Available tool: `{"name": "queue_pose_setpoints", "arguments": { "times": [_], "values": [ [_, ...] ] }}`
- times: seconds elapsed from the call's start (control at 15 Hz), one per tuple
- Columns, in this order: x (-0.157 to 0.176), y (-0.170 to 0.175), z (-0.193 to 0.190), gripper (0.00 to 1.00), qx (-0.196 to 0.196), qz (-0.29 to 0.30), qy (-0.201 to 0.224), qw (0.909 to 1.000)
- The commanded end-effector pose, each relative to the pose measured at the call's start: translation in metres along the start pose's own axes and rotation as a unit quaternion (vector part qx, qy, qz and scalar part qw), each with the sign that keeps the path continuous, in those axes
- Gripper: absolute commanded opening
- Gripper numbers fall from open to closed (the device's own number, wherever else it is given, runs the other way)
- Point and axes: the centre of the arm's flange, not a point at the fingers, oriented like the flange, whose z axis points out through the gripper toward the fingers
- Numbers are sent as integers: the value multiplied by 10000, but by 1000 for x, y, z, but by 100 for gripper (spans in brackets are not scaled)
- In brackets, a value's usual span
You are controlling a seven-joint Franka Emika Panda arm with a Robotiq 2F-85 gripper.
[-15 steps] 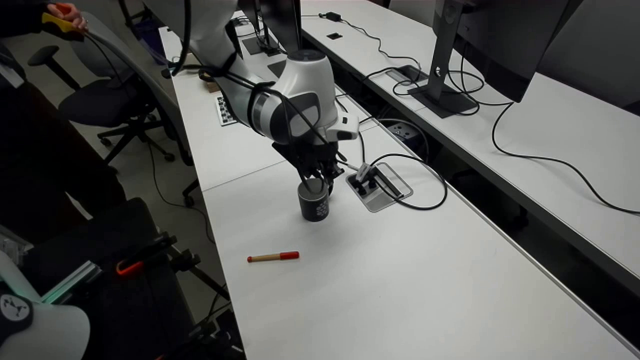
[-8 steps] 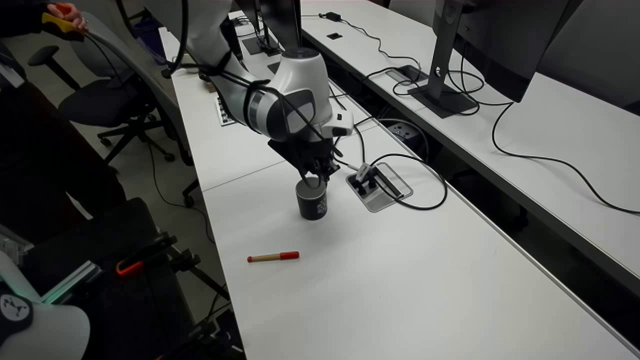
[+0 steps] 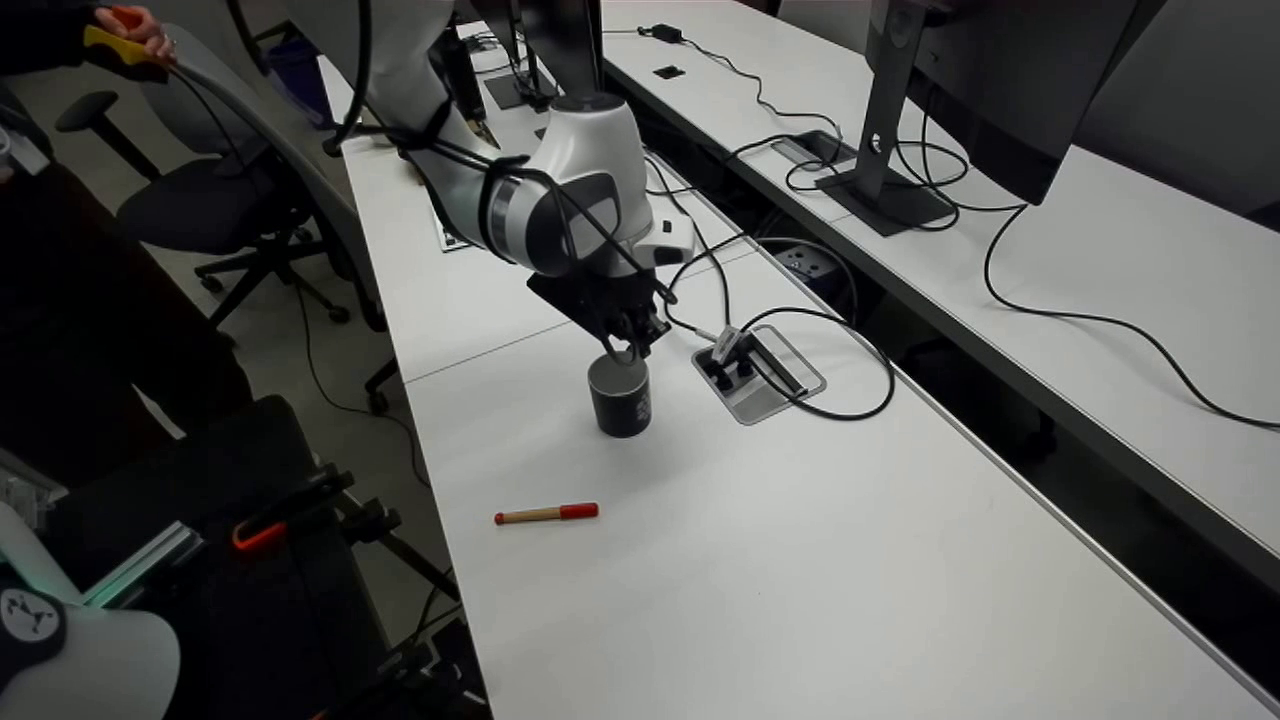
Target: Rotate the black cup counterclockwise so that the handle is on the right side
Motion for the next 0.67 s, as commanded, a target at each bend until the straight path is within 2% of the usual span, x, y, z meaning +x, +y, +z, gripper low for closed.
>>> {"name": "queue_pose_setpoints", "arguments": {
  "times": [0.0, 0.6],
  "values": [
    [4, -11, 7, 0, -47, -164, -62, 9998],
    [5, -22, 8, 0, -49, -320, -53, 9995]
  ]
}}
